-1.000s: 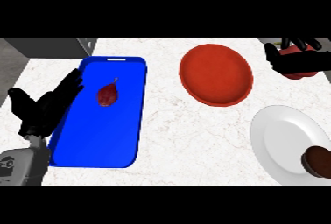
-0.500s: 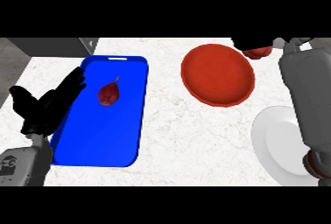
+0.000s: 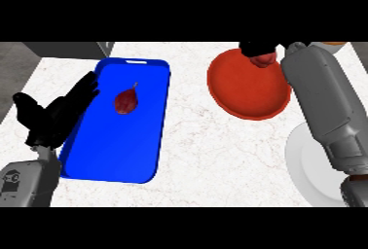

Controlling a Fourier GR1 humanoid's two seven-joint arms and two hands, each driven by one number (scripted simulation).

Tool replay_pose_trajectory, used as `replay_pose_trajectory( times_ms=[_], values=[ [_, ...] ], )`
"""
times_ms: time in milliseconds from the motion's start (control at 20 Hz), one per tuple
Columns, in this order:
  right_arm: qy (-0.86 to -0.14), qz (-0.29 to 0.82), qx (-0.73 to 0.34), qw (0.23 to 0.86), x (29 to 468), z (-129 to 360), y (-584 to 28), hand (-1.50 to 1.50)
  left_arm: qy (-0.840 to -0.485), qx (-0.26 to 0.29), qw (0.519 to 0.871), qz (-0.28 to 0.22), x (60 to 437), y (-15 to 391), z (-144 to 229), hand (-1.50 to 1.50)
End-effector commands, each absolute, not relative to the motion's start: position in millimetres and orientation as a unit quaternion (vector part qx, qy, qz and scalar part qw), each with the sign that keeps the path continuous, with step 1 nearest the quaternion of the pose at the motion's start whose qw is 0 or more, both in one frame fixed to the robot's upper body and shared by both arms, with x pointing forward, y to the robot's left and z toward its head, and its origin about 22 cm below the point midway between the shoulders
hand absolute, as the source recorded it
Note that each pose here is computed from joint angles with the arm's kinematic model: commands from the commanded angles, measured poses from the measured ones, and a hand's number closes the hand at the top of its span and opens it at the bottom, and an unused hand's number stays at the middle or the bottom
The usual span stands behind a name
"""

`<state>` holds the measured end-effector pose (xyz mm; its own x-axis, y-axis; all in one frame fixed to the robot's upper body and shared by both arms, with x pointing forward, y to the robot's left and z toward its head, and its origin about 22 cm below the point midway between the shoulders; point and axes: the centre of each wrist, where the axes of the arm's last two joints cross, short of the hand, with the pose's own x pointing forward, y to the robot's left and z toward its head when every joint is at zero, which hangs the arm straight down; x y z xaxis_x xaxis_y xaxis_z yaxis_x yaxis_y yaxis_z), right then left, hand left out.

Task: Pick the bell pepper from the plate and place it in the bowl

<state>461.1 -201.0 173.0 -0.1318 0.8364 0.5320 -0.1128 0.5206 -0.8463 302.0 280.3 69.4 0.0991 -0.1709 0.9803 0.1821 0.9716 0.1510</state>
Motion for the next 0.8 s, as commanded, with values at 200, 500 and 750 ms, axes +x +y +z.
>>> replay_pose_trajectory(
  times_ms=[200,500,750],
  values=[
    [-0.604,0.333,-0.189,0.699,466.3,117.4,-186.7,1.50,-0.667,-0.011,0.735,-0.121,307.8,275.0,71.9,0.00],
    [-0.659,0.259,-0.154,0.689,468.8,117.9,-195.7,-1.50,-0.670,-0.017,0.729,-0.138,310.0,266.9,85.8,0.00],
    [-0.699,0.228,-0.166,0.657,471.3,125.2,-171.2,-1.50,-0.663,-0.019,0.737,-0.132,309.2,265.6,61.1,0.00]
  ],
)
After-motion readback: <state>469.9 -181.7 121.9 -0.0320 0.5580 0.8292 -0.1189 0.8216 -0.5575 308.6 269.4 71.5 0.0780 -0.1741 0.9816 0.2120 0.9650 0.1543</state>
